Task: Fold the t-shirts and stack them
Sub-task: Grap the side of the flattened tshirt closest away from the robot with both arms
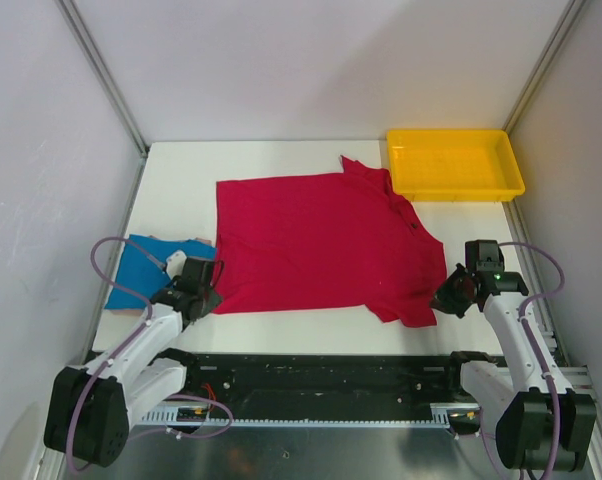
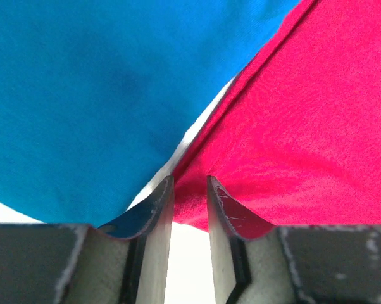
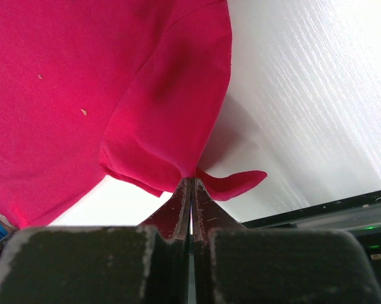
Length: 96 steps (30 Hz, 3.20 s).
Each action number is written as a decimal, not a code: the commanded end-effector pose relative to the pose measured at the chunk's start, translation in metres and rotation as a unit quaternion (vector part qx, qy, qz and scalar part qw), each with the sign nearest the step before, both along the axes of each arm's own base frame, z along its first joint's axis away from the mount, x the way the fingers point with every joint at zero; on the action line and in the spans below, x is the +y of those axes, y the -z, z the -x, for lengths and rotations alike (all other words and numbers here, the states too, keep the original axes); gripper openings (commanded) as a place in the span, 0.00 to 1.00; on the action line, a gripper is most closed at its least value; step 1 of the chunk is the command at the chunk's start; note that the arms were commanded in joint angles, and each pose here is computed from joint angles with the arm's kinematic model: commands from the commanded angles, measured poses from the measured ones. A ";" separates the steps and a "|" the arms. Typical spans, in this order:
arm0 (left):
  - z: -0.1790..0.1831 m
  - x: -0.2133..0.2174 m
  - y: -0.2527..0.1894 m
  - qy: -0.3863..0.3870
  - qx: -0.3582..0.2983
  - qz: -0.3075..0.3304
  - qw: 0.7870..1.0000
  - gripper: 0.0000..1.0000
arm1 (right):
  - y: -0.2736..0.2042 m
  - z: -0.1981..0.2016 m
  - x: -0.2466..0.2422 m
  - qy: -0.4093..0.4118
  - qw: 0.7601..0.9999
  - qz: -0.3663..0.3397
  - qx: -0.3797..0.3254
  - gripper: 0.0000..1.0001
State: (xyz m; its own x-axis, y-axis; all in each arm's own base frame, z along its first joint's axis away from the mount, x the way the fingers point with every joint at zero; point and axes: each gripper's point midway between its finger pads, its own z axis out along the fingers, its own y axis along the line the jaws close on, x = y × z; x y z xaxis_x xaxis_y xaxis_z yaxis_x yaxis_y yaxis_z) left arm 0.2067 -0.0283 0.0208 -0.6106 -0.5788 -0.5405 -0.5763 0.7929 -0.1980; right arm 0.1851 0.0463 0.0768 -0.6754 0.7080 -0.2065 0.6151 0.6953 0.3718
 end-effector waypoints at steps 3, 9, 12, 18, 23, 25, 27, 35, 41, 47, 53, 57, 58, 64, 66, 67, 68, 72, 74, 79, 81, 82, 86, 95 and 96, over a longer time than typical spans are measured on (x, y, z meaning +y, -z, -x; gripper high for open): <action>-0.009 -0.004 -0.014 -0.003 -0.035 0.013 0.999 0.22 | -0.014 -0.014 0.000 0.001 1.000 0.003 -0.027 0.00; -0.010 -0.011 -0.021 0.004 -0.048 0.033 0.998 0.02 | -0.014 -0.014 0.001 0.000 1.000 0.003 -0.028 0.00; -0.010 -0.013 -0.025 0.006 -0.056 0.041 0.998 0.00 | -0.014 -0.013 0.000 0.000 1.000 0.005 -0.026 0.00; -0.007 -0.003 -0.021 -0.005 -0.051 0.017 0.999 0.20 | -0.014 -0.014 0.001 0.000 1.000 0.003 -0.028 0.00; 0.000 0.005 -0.006 -0.016 -0.015 -0.005 1.000 0.34 | -0.014 -0.014 0.001 -0.001 1.000 0.004 -0.027 0.00; 0.003 0.007 -0.002 -0.020 -0.008 -0.009 1.000 0.35 | -0.014 -0.014 0.001 -0.002 1.000 0.003 -0.027 0.00; 0.003 0.007 -0.002 -0.022 -0.006 -0.010 1.000 0.35 | -0.014 -0.013 0.001 -0.001 1.000 0.003 -0.027 0.00; 0.003 0.008 -0.002 -0.029 -0.010 -0.010 0.999 0.36 | -0.013 -0.014 0.002 -0.003 1.000 0.001 -0.027 0.00; 0.003 0.008 0.000 -0.030 0.000 -0.012 0.999 0.42 | -0.013 -0.014 0.003 -0.004 1.000 0.000 -0.027 0.00; 0.001 0.007 -0.002 -0.025 0.000 -0.012 1.000 0.44 | -0.010 -0.013 0.004 -0.005 1.000 -0.002 -0.025 0.00; -0.003 0.005 -0.012 -0.021 -0.024 -0.004 0.999 0.37 | -0.008 -0.012 0.005 -0.005 1.000 -0.003 -0.024 0.00; -0.004 0.004 -0.017 -0.019 -0.034 -0.001 0.999 0.34 | -0.007 -0.012 0.005 -0.006 1.000 -0.003 -0.024 0.00; -0.005 0.004 -0.017 -0.019 -0.034 -0.001 0.999 0.33 | -0.008 -0.011 0.005 -0.005 1.000 -0.002 -0.024 0.00; -0.003 0.003 -0.014 -0.013 -0.025 -0.002 1.000 0.29 | -0.007 -0.011 0.006 -0.006 1.000 -0.003 -0.024 0.00; -0.002 0.004 -0.013 -0.014 -0.024 -0.002 1.000 0.29 | -0.006 -0.011 0.006 -0.006 1.000 -0.003 -0.024 0.00; -0.002 0.004 -0.012 -0.014 -0.024 -0.002 1.000 0.29 | -0.006 -0.011 0.006 -0.006 1.000 -0.003 -0.024 0.00; -0.001 0.004 -0.012 -0.014 -0.023 -0.003 1.000 0.29 | -0.006 -0.011 0.006 -0.006 1.000 -0.003 -0.023 0.00; 0.001 0.005 -0.009 -0.014 -0.019 -0.004 1.000 0.27 | -0.005 -0.011 0.006 -0.007 1.000 -0.004 -0.023 0.00; 0.002 0.005 -0.007 -0.015 -0.016 -0.004 1.000 0.24 | -0.005 -0.011 0.006 -0.007 1.000 -0.004 -0.022 0.00; 0.003 0.004 -0.005 -0.018 -0.015 0.001 1.000 0.17 | -0.005 -0.011 0.006 -0.007 1.000 -0.004 -0.022 0.00; 0.003 0.003 -0.006 -0.018 -0.016 0.003 1.000 0.13 | -0.005 -0.011 0.006 -0.008 1.000 -0.004 -0.023 0.00; 0.003 0.003 -0.006 -0.019 -0.016 0.004 1.000 0.11 | -0.005 -0.011 0.007 -0.008 1.000 -0.004 -0.022 0.00; 0.005 0.001 -0.005 -0.018 -0.018 0.011 1.000 0.02 | -0.004 -0.011 0.007 -0.008 1.000 -0.004 -0.022 0.00; 0.011 -0.001 -0.013 -0.054 -0.053 0.050 0.996 0.00 | -0.001 -0.012 0.006 -0.008 1.000 -0.001 -0.019 0.00; 0.012 -0.001 -0.015 -0.062 -0.061 0.057 0.995 0.00 | -0.001 -0.012 0.005 -0.008 1.000 -0.001 -0.019 0.00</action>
